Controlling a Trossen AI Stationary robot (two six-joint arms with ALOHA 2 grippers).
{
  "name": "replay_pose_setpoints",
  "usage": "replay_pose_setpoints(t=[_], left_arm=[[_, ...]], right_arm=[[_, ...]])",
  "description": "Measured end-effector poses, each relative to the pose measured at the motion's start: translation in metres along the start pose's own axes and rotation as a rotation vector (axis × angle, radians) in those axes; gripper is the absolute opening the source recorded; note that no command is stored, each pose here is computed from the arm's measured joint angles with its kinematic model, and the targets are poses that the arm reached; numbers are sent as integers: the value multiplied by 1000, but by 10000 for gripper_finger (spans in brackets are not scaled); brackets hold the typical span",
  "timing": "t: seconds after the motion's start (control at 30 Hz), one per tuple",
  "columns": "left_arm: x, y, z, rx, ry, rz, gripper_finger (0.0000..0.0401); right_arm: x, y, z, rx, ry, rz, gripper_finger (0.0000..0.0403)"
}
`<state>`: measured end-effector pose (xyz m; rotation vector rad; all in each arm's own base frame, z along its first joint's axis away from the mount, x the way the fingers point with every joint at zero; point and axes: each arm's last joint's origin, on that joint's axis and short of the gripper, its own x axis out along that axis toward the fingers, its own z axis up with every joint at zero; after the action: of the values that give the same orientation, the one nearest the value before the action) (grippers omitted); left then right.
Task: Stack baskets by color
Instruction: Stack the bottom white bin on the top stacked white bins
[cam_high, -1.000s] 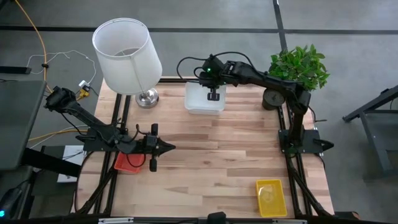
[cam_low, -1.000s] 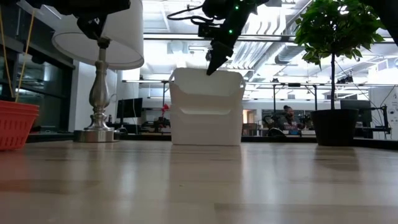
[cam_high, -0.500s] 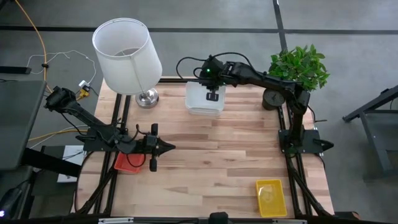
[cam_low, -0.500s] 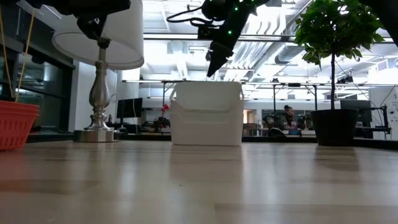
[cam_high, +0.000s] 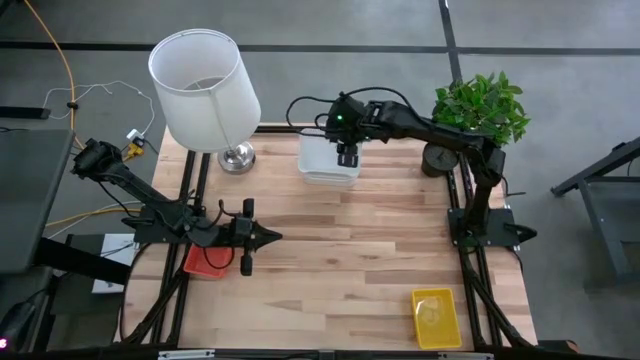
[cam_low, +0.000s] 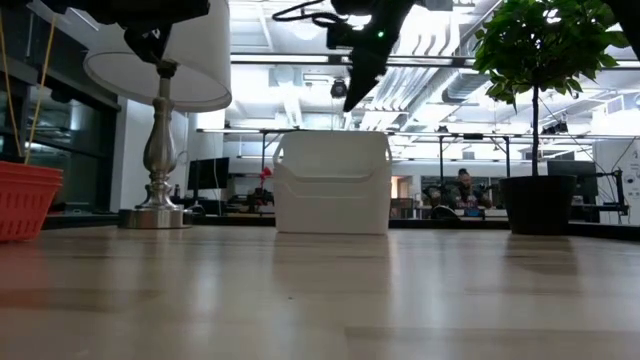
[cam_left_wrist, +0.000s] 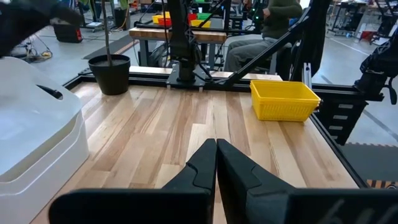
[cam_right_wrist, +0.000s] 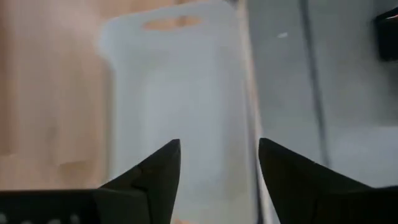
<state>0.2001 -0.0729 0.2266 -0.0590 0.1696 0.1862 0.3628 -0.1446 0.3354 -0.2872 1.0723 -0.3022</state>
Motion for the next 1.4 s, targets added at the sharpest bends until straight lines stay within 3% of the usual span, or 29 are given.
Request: replay_pose_setpoints(t=[0.17, 0.3, 0.47, 0.63, 0.93, 1.17, 1.4], left_arm=[[0, 0, 0, 3, 1, 0, 0], [0, 0, 0, 11, 2, 0, 0], [0, 0, 0, 8, 2, 0, 0], [0, 0, -1, -5, 6, -6, 0], [0, 0, -1, 21, 4, 13, 0], [0, 1, -1, 30, 3, 20, 0], [0, 1, -1, 32, 3, 20, 0]], right_arm=[[-17, 17, -4, 77, 4, 196, 189], [-5, 47, -1, 28, -22, 270, 178], [30, 82, -5, -120, -83, 166, 170], [59, 96, -21, -130, -93, 59, 166], [86, 104, -45, -84, -78, -27, 165], [89, 103, -48, -69, -69, -111, 165], [99, 106, -50, -73, -44, -113, 165]])
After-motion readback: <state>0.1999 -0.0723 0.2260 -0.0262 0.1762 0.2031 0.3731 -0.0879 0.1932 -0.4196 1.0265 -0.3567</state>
